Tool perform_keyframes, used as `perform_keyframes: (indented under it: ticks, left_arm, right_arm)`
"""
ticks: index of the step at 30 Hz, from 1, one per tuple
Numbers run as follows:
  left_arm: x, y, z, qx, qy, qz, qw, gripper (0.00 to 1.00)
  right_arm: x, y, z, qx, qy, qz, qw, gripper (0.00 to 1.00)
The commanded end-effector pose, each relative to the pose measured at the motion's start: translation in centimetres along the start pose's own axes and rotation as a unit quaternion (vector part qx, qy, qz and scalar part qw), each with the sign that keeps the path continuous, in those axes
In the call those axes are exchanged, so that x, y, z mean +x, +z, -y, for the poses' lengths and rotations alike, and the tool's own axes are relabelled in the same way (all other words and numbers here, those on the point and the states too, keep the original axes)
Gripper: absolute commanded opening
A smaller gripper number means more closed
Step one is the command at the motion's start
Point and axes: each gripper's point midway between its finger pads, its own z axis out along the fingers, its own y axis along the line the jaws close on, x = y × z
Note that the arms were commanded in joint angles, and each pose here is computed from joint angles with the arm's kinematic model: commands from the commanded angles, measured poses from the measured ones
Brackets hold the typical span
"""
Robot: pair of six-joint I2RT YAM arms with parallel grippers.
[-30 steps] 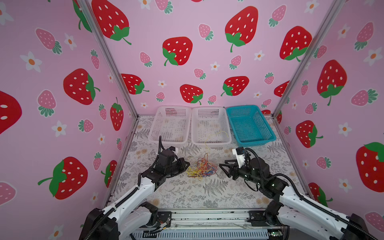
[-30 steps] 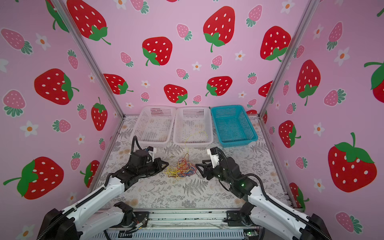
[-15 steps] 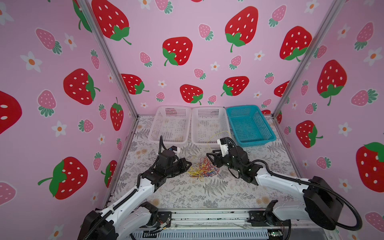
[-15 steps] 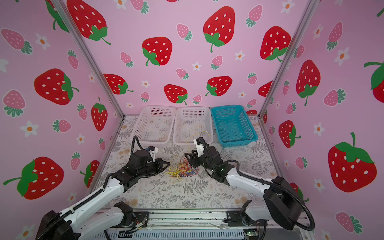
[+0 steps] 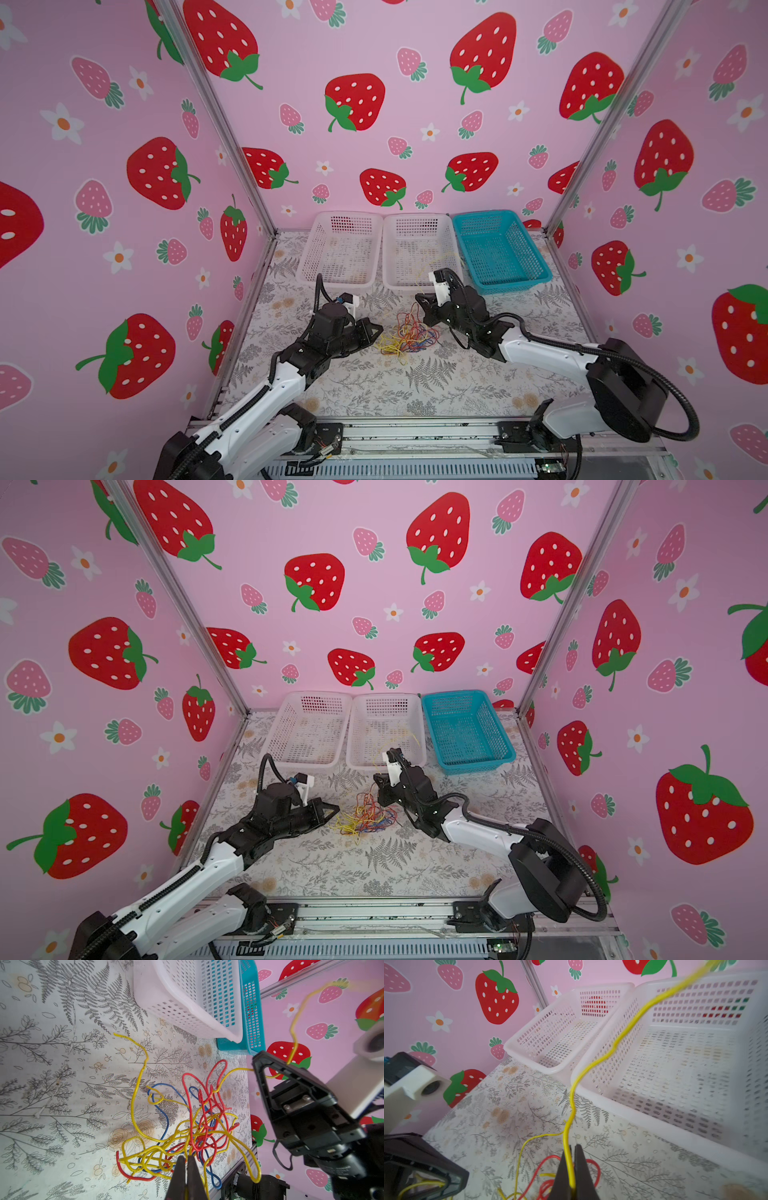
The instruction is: Untangle the cables
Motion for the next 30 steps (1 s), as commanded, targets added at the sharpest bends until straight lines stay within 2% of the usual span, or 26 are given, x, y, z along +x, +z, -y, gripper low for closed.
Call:
perform_keyframes:
  ticks: [1, 11, 19, 25, 30]
  left_arm:
    - [0.6, 0.6, -1.0, -0.006, 0.004, -0.006, 1.000, 0.00]
    - [2.3, 1.9, -5.3, -0.075, 0.003, -0.031, 0.997, 0.00]
    - [3.1, 2.1, -8.4, -0.138, -0.001, -0.042, 0.990, 0.00]
    - [2.7, 1.9, -9.0, -0.152, -0.015, -0.036, 0.988, 0.00]
    - [1.3, 0.9, -7.4, -0.129, -0.020, -0.013, 0.991, 0.00]
  right_arm:
    - [-5.7, -2.9, -1.4, -0.006, -0.023, 0.071, 0.997, 0.00]
    - [-13.1, -10.4, -2.9, 0.001, -0.058, 0.139, 0.989, 0.00]
    - [-18.1, -15.7, -2.6, 0.045, -0.075, 0.172, 0.981, 0.00]
    - [-17.5, -16.1, -1.5, 0.072, -0.068, 0.142, 0.985, 0.00]
    - [-12.3, -13.9, 0.6, 0.088, -0.051, 0.074, 0.992, 0.00]
